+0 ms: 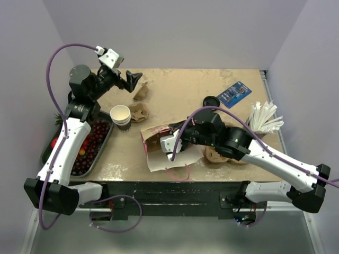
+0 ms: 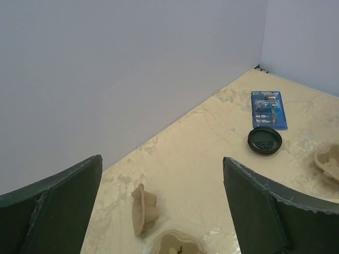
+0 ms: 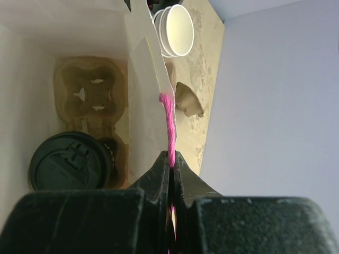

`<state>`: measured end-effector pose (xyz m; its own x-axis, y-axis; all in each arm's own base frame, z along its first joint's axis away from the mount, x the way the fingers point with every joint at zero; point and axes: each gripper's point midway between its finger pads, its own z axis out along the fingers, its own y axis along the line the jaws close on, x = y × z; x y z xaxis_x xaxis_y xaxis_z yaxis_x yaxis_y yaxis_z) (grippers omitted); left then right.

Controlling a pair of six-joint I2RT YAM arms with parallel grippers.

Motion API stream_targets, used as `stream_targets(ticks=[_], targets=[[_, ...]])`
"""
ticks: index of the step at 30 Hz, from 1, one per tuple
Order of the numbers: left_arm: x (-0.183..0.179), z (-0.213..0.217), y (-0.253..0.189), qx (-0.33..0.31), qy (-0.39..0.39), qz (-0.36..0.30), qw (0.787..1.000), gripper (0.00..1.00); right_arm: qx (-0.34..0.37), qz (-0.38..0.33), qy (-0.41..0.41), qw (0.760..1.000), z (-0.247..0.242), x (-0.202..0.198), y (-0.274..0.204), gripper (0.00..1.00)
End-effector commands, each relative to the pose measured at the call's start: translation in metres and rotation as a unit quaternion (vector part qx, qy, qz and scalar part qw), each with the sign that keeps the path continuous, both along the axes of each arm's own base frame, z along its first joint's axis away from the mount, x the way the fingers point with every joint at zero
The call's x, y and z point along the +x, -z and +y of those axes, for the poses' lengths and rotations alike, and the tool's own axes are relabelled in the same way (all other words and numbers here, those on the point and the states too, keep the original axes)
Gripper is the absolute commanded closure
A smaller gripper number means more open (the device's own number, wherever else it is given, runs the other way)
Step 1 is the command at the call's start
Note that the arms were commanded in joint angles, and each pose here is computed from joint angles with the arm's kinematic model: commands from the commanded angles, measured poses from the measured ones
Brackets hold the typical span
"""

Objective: Pack the takeout coffee

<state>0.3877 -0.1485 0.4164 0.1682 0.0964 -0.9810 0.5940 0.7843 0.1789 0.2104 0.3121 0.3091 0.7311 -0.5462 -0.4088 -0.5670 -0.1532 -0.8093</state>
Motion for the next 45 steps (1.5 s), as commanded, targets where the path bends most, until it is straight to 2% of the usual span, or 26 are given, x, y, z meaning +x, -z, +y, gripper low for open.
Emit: stream_targets(ticks=[1, 8, 10, 11, 14, 18, 22, 23, 26, 27, 28, 30, 31, 32, 33, 34, 36, 39, 43, 45], targets=[[-0.015, 0.003, -0.037, -0.008, 0.004, -0.052, 0.999, 0.00, 0.052, 0.022, 0.016, 0.998, 0.006, -0.001, -0.020, 1.00], [-0.029, 0.011, -0.063, 0.016, -0.008, -0.090, 0.996, 0.00, 0.048, 0.149, 0.044, 0.987, 0.013, -0.006, -0.002, 1.00], [-0.032, 0.011, -0.069, 0.019, -0.009, -0.100, 0.995, 0.00, 0.051, 0.164, 0.054, 0.984, 0.013, -0.001, -0.004, 1.00], [-0.033, 0.012, -0.063, 0.025, -0.008, -0.087, 0.996, 0.00, 0.041, 0.183, 0.055, 0.981, 0.014, 0.000, 0.004, 1.00], [-0.037, 0.010, -0.062, 0.029, 0.000, -0.086, 0.996, 0.00, 0.035, 0.215, 0.057, 0.974, 0.010, 0.010, 0.004, 1.00], [-0.038, 0.008, -0.062, 0.027, 0.006, -0.080, 0.996, 0.00, 0.011, 0.283, 0.103, 0.953, -0.002, 0.047, 0.025, 1.00], [-0.035, 0.008, -0.061, 0.023, 0.004, -0.075, 0.997, 0.00, 0.020, 0.308, 0.119, 0.944, -0.005, 0.066, 0.023, 1.00], [-0.033, 0.007, -0.060, 0.023, 0.006, -0.072, 0.997, 0.00, 0.024, 0.311, 0.121, 0.942, -0.004, 0.068, 0.025, 0.98], [-0.028, 0.005, -0.057, 0.014, 0.008, -0.062, 0.998, 0.00, 0.019, 0.328, 0.132, 0.935, 0.000, 0.074, 0.034, 0.74], [-0.027, 0.004, -0.056, 0.013, 0.012, -0.060, 0.998, 0.00, 0.020, 0.333, 0.135, 0.933, 0.001, 0.075, 0.035, 0.62], [-0.026, 0.002, -0.056, 0.011, 0.015, -0.057, 0.998, 0.00, 0.028, 0.333, 0.140, 0.932, 0.003, 0.079, 0.031, 0.57], [-0.025, 0.000, -0.061, 0.001, 0.021, -0.055, 0.998, 0.00, 0.081, 0.341, 0.163, 0.922, 0.003, 0.094, 0.002, 0.49], [-0.025, -0.001, -0.063, -0.001, 0.022, -0.056, 0.998, 0.00, 0.110, 0.349, 0.159, 0.917, 0.005, 0.098, -0.014, 0.40], [-0.025, -0.002, -0.064, -0.004, 0.025, -0.057, 0.998, 0.00, 0.145, 0.370, 0.183, 0.900, -0.001, 0.109, -0.026, 0.36], [-0.025, -0.002, -0.065, -0.006, 0.025, -0.059, 0.998, 0.00, 0.178, 0.364, 0.181, 0.896, -0.003, 0.116, -0.051, 0.27], [-0.023, -0.003, -0.065, -0.010, 0.027, -0.058, 0.998, 0.00, 0.205, 0.376, 0.180, 0.886, -0.003, 0.119, -0.065, 0.24], [-0.023, -0.004, -0.062, -0.013, 0.029, -0.053, 0.998, 0.00, 0.242, 0.365, 0.181, 0.881, -0.014, 0.130, -0.094, 0.21], [-0.023, -0.008, -0.061, -0.027, 0.039, -0.056, 0.997, 0.00, 0.277, 0.359, 0.199, 0.869, -0.034, 0.147, -0.114, 0.22], [-0.029, -0.009, -0.053, -0.042, 0.043, -0.055, 0.997, 0.00, 0.306, 0.339, 0.284, 0.843, -0.079, 0.181, -0.108, 0.28], [-0.030, -0.007, -0.043, -0.043, 0.037, -0.050, 0.997, 0.00, 0.313, 0.328, 0.361, 0.815, -0.122, 0.205, -0.085, 0.33]])
